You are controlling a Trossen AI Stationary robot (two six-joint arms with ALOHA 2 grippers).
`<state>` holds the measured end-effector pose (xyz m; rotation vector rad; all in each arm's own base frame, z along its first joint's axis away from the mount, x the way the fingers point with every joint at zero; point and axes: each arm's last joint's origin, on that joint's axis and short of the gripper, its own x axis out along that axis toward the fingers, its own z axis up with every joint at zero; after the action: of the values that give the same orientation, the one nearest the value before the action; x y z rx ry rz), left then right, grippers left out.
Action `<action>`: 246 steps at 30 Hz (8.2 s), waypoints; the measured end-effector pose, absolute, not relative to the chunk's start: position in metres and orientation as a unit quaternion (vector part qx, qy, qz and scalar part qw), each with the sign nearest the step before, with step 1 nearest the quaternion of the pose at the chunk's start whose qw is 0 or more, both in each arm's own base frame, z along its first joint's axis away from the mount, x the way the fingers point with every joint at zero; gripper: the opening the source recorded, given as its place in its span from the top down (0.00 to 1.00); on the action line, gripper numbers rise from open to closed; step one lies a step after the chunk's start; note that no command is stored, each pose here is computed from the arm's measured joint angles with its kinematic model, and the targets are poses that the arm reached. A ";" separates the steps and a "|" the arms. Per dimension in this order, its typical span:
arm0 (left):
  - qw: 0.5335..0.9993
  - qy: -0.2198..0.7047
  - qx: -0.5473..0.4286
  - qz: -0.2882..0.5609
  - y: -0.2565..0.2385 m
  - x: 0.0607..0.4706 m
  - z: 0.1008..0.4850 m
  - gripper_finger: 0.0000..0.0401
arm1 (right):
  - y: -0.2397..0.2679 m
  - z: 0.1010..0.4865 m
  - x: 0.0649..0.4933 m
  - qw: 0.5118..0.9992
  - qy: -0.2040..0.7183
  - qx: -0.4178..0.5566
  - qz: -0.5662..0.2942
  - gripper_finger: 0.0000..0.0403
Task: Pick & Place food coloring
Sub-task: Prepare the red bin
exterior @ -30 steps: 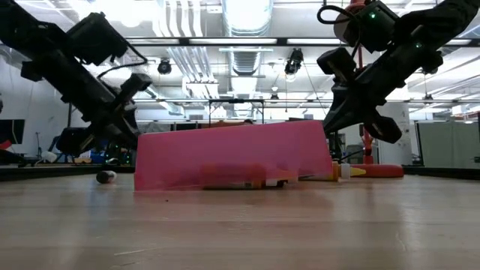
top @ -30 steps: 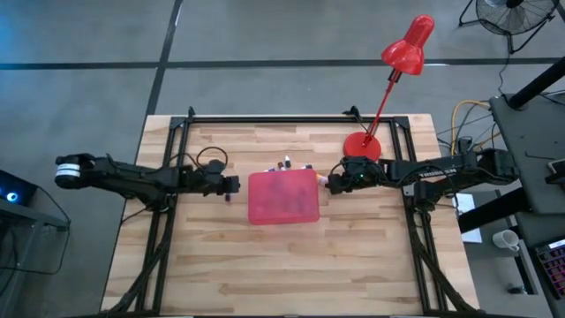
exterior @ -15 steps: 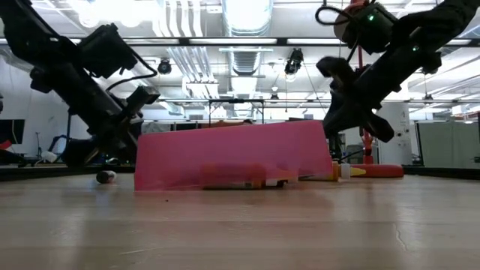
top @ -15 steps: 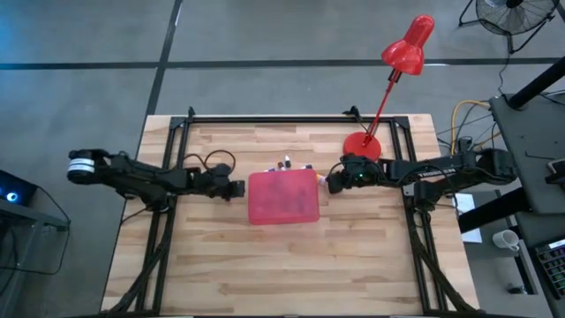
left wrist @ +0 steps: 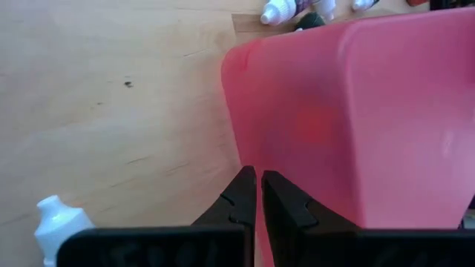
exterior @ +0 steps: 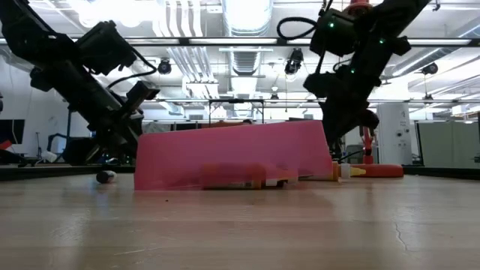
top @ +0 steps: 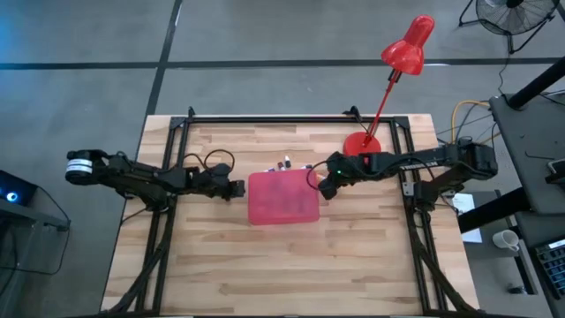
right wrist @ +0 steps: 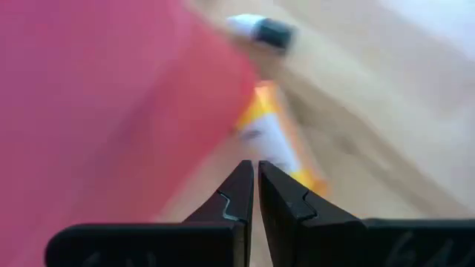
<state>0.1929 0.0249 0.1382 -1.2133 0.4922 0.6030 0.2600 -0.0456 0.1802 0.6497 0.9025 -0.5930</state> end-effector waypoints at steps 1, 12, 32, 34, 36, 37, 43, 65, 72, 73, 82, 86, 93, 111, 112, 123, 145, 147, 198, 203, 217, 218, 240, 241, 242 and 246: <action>0.752 0.226 -0.555 0.276 0.025 0.193 0.138 1.00 | -0.046 0.180 0.261 0.807 0.425 0.314 -0.262 0.96; 0.748 0.251 -0.543 0.288 0.026 0.195 0.128 1.00 | -0.050 0.163 0.281 0.807 0.419 0.345 -0.233 0.96; 0.776 0.250 -0.503 0.285 0.034 0.205 0.139 1.00 | -0.060 0.187 0.309 0.842 0.397 0.283 -0.231 0.96; 0.783 0.252 -0.492 0.285 0.035 0.209 0.144 1.00 | -0.062 0.190 0.310 0.843 0.398 0.265 -0.247 0.96; 0.787 0.258 -0.480 0.288 0.035 0.212 0.150 1.00 | -0.063 0.195 0.310 0.843 0.401 0.247 -0.262 0.96; 0.788 0.263 -0.476 0.289 0.036 0.214 0.154 1.00 | -0.063 0.197 0.310 0.842 0.404 0.239 -0.265 0.96; 0.789 0.311 -0.436 0.300 0.037 0.222 0.177 1.00 | -0.063 0.210 0.313 0.840 0.424 0.219 -0.257 0.96; 0.808 0.354 -0.322 0.345 0.043 0.234 0.273 1.00 | -0.057 0.297 0.316 0.819 0.478 0.205 -0.242 0.96; 0.806 0.336 -0.277 0.402 0.046 0.230 0.275 1.00 | -0.057 0.295 0.320 0.836 0.474 0.173 -0.215 0.96; 0.807 0.330 -0.266 0.411 0.047 0.230 0.278 1.00 | -0.058 0.296 0.321 0.841 0.469 0.162 -0.218 0.96; 0.802 0.264 -0.127 0.521 0.055 0.229 0.296 1.00 | -0.083 0.307 0.333 0.863 0.382 0.000 -0.331 0.96; 0.781 0.236 -0.082 0.572 0.058 0.227 0.298 1.00 | -0.098 0.291 0.342 0.858 0.404 0.006 -0.317 0.96; 0.761 0.239 -0.045 0.601 0.061 0.223 0.291 1.00 | -0.113 0.245 0.372 0.855 0.433 0.001 -0.285 0.96; 0.731 0.339 -0.141 0.575 0.050 0.202 0.242 1.00 | -0.108 0.196 0.414 0.827 0.483 -0.107 -0.267 0.96; 0.729 0.344 -0.150 0.573 0.050 0.201 0.241 1.00 | -0.108 0.196 0.414 0.829 0.483 -0.105 -0.261 0.96; 0.716 0.401 -0.208 0.531 0.045 0.197 0.237 1.00 | -0.105 0.199 0.418 0.857 0.470 -0.052 -0.205 0.96; 0.698 0.443 -0.269 0.495 0.030 0.189 0.234 1.00 | -0.108 0.201 0.402 0.836 0.511 0.013 -0.200 0.96; 0.703 0.415 -0.240 0.525 0.033 0.188 0.236 1.00 | -0.114 0.197 0.403 0.842 0.506 0.046 -0.181 0.96; 0.716 0.392 -0.307 0.489 0.040 0.195 0.220 1.00 | -0.165 0.218 0.446 0.906 0.354 0.157 -0.169 0.96; 0.722 0.392 -0.293 0.489 0.039 0.195 0.220 1.00 | -0.164 0.234 0.441 0.888 0.403 0.146 -0.166 0.96; 0.744 0.412 -0.223 0.476 0.050 0.201 0.214 1.00 | -0.139 0.237 0.418 0.842 0.515 0.108 -0.120 0.96; 0.749 0.407 -0.221 0.474 0.054 0.203 0.215 1.00 | -0.135 0.242 0.415 0.845 0.511 0.104 -0.117 0.96; 0.768 0.480 -0.224 0.359 0.147 0.261 0.149 1.00 | -0.045 0.294 0.270 0.844 0.424 0.179 -0.276 0.96; 0.769 0.481 -0.221 0.358 0.150 0.266 0.150 1.00 | -0.042 0.293 0.265 0.842 0.420 0.187 -0.283 0.96; 0.770 0.483 -0.215 0.357 0.153 0.271 0.150 1.00 | -0.040 0.291 0.260 0.840 0.415 0.195 -0.291 0.96; 0.791 0.464 -0.190 0.349 0.168 0.296 0.163 1.00 | -0.030 0.285 0.245 0.832 0.401 0.225 -0.309 0.96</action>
<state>0.2964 0.1677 0.1631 -0.4099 0.9990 0.7519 0.2448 -0.0302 0.2853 0.4764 0.8506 -0.6560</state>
